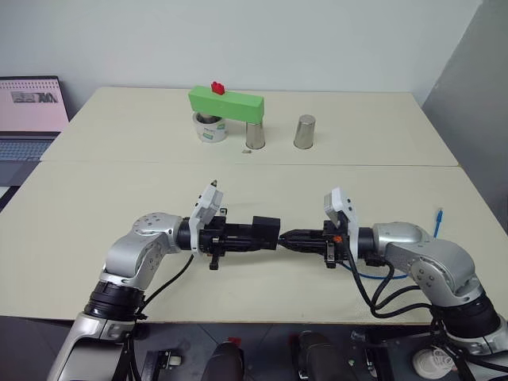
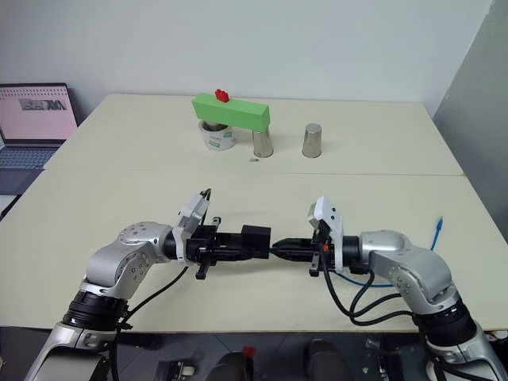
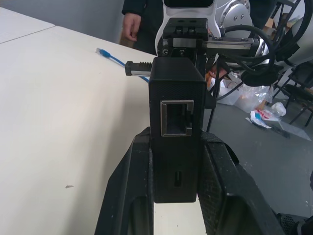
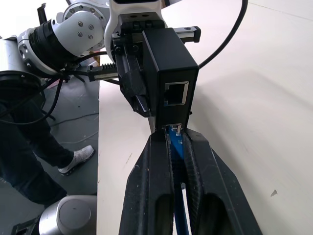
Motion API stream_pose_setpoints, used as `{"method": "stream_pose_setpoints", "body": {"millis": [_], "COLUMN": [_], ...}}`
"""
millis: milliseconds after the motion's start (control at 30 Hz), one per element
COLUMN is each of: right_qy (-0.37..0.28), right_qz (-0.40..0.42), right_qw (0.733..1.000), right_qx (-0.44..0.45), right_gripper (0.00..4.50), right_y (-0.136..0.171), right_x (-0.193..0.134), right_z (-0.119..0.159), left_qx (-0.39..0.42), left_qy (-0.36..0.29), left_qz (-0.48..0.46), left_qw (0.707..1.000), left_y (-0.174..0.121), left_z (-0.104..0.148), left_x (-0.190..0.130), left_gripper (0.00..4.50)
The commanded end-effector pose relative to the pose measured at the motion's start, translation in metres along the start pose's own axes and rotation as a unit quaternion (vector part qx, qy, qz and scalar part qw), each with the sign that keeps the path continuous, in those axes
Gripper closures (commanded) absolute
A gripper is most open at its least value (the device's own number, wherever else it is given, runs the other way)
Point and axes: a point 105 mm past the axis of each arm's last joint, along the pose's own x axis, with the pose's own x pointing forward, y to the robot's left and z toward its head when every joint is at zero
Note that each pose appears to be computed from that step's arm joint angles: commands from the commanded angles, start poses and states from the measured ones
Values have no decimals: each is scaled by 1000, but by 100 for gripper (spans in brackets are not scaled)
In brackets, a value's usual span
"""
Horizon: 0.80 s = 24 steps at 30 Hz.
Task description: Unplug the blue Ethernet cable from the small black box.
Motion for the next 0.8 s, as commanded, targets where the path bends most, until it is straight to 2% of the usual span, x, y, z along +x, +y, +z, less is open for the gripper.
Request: {"method": "stream_pose_setpoints", "body": {"millis": [33, 400, 433, 500, 533, 633, 800], "right_qy": [-11, -12, -15, -19, -20, -20, -17], "right_qz": [6, 13, 12, 11, 12, 11, 1], "right_qw": [1000, 1000, 1000, 1000, 1000, 1000, 1000], "right_qx": [-24, -16, -13, -3, 1, 11, 21], "right_gripper": [448, 448, 413, 370, 365, 294, 288], "right_y": [2, 0, 0, 1, 3, 4, 3], "right_x": [-2, -4, -5, -8, -8, -10, -11], "right_z": [11, 15, 16, 16, 16, 14, 6], "left_qx": [20, 19, 19, 19, 18, 18, 13], "left_qy": [-14, -11, -11, -12, -13, -14, -14], "left_qz": [4, 8, 8, 10, 10, 10, 6], "left_qw": [1000, 1000, 1000, 1000, 1000, 1000, 1000], "left_y": [1, 2, 2, 2, 2, 2, 1], "left_z": [10, 8, 8, 8, 8, 8, 8], "left_x": [-2, -3, -3, -3, -3, -3, -3], "left_gripper": [370, 370, 370, 370, 370, 370, 370]}}
